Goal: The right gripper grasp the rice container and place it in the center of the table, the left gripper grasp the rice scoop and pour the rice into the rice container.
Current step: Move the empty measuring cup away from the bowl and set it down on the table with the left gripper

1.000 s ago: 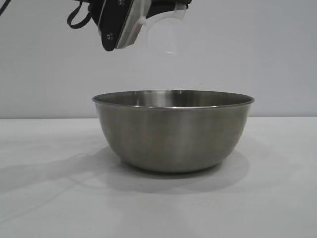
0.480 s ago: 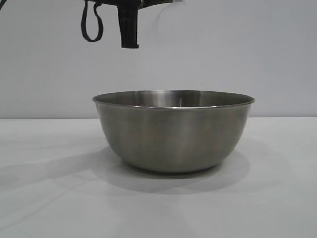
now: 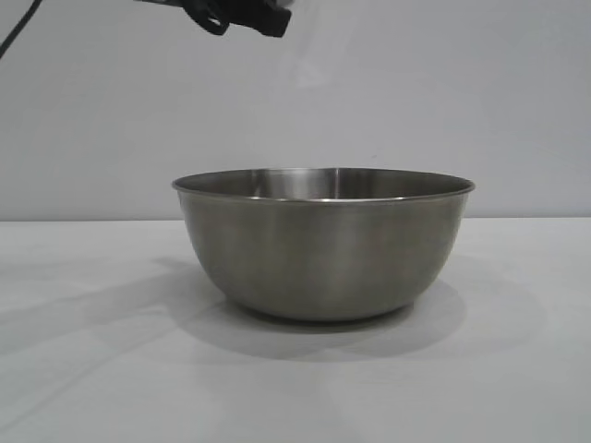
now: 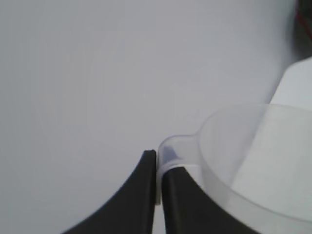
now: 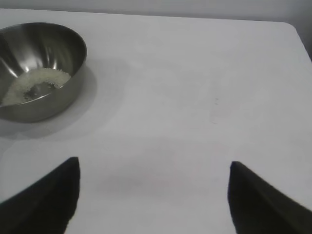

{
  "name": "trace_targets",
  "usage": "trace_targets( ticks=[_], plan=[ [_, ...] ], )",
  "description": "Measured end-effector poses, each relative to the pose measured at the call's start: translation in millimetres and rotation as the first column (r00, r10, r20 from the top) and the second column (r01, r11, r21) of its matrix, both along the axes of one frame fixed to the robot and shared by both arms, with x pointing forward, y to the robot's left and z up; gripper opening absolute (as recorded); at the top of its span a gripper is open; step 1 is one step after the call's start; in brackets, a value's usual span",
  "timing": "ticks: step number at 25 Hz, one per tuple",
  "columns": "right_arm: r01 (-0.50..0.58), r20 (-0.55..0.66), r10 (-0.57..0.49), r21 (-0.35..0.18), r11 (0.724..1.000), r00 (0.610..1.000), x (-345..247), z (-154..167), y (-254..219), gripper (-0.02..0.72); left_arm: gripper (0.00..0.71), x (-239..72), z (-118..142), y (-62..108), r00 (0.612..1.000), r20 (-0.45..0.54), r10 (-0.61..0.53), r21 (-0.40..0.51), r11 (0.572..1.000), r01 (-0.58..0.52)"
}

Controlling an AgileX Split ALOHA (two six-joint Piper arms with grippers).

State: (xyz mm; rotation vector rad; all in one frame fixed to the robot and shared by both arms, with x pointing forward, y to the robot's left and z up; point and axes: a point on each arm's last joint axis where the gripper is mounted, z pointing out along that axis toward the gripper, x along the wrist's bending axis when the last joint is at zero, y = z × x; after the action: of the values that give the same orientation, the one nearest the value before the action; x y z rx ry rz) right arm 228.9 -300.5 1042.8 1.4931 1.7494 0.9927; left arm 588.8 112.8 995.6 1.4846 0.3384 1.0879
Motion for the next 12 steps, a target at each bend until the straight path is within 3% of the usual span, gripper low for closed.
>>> trace_targets(
  ticks=[6, 12],
  plan=[
    [0.0, 0.0, 0.0, 0.0, 1.0, 1.0, 0.0, 0.0, 0.0, 0.534, 0.0, -13.9, -23.2, 24.0, 0.978, -0.178, 0.109, -0.236, 0.96, -0.15],
    [0.0, 0.0, 0.0, 0.0, 1.0, 1.0, 0.0, 0.0, 0.0, 0.534, 0.0, -33.0, -57.5, 55.4, 0.885, -0.366, 0.289, -0.253, 0.884, -0.393]
  ],
)
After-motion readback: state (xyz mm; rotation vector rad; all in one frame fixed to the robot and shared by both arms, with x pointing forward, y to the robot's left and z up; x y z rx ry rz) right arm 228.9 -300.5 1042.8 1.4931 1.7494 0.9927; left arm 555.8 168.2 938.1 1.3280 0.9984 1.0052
